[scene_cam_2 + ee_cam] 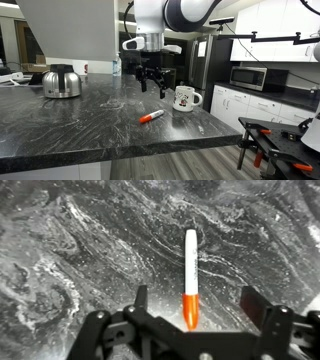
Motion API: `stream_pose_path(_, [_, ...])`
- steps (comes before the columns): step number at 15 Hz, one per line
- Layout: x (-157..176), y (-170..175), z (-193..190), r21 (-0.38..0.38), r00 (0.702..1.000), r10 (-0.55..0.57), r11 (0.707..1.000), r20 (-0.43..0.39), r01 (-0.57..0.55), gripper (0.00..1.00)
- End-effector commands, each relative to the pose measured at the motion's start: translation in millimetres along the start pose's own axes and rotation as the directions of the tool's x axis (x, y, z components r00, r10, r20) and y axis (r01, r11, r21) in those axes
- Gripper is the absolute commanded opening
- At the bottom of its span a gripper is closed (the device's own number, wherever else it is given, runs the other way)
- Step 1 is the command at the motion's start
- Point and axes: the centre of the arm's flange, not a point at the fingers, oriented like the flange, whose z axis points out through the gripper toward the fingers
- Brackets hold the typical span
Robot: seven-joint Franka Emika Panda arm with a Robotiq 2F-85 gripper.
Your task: Move the marker closer to the cup
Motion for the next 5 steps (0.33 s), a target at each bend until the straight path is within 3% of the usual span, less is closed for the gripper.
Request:
stream_pose_path(1, [-12.1,-8.5,-7.3,-0.036,1.000,-0.004,0.999,-0.005,0.004,1.00])
stream_pose_path(5, [-11.5,-9.1,-5.7,-0.028,1.000,-0.002,1.000,0.011,0.002,1.00])
